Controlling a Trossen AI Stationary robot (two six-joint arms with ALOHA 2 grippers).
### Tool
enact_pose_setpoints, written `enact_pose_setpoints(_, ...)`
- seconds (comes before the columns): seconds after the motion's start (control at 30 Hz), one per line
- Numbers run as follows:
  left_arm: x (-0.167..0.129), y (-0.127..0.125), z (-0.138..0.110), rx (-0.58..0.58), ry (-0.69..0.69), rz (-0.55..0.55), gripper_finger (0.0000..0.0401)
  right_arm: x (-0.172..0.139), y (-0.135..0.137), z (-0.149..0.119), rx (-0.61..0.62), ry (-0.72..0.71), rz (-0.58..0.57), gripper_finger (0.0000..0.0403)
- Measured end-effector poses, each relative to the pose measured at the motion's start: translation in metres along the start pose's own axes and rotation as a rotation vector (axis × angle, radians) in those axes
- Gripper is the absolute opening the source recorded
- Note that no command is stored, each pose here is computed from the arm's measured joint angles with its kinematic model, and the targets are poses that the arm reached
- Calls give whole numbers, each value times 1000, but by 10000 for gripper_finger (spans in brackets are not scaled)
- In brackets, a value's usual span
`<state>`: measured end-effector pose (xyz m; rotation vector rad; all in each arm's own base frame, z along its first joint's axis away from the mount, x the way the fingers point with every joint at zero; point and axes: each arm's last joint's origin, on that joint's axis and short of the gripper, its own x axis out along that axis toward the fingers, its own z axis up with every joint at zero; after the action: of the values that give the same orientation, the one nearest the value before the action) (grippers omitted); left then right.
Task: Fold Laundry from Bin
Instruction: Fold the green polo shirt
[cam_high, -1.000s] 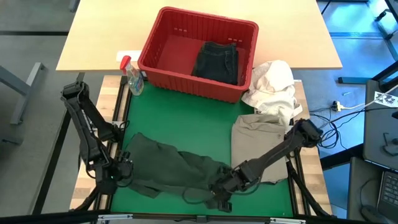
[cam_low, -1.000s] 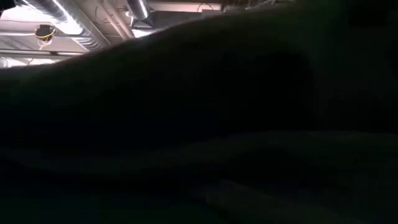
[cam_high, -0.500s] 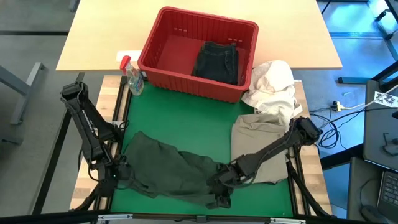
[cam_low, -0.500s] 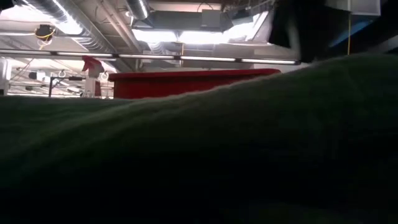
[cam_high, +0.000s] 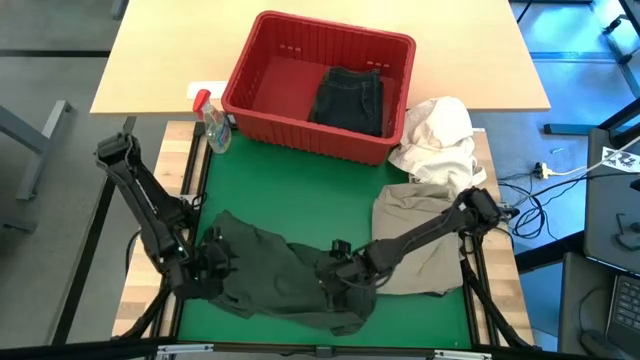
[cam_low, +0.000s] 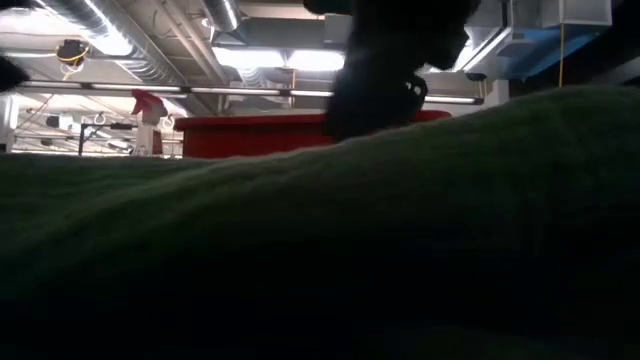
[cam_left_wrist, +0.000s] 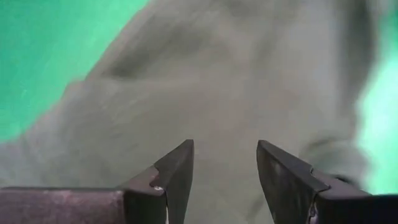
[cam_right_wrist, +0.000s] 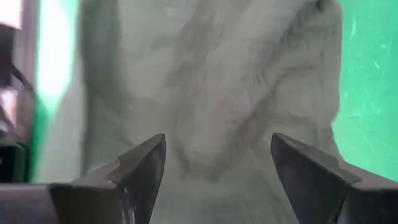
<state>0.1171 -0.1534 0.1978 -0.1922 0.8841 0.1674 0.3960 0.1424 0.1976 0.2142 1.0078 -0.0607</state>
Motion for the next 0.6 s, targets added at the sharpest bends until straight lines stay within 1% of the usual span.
enact_pose_setpoints(0.1, 19, 12, -14, -58, 69, 77, 169, 3, -3, -8, -54, 62, -65, 292)
enact_pose_setpoints(0.17, 33, 21, -23, -99, 87, 120, 169, 3, -5, -11, -68, 76, -114, 292)
enact_pose_setpoints(0.27, 53, 34, -31, -201, 71, 157, 169, 2, -8, -15, -73, 106, -159, 292)
enact_pose_setpoints(0.33, 66, 42, -33, -271, 56, 161, 169, 6, -9, -22, -63, 121, -160, 292)
enact_pose_setpoints(0.43, 81, 52, -30, -335, 3, 161, 169, 18, -11, -44, -44, 187, -174, 292)
enact_pose_setpoints(0.47, 84, 55, -28, -336, -10, 175, 169, 21, -10, -53, -33, 210, -177, 292)
enact_pose_setpoints(0.53, 90, 63, -21, -317, -31, 229, 169, 24, -6, -65, -5, 217, -176, 292)
enact_pose_setpoints(0.6, 95, 74, -14, -301, -61, 307, 169, 23, 0, -75, 34, 219, -179, 292)
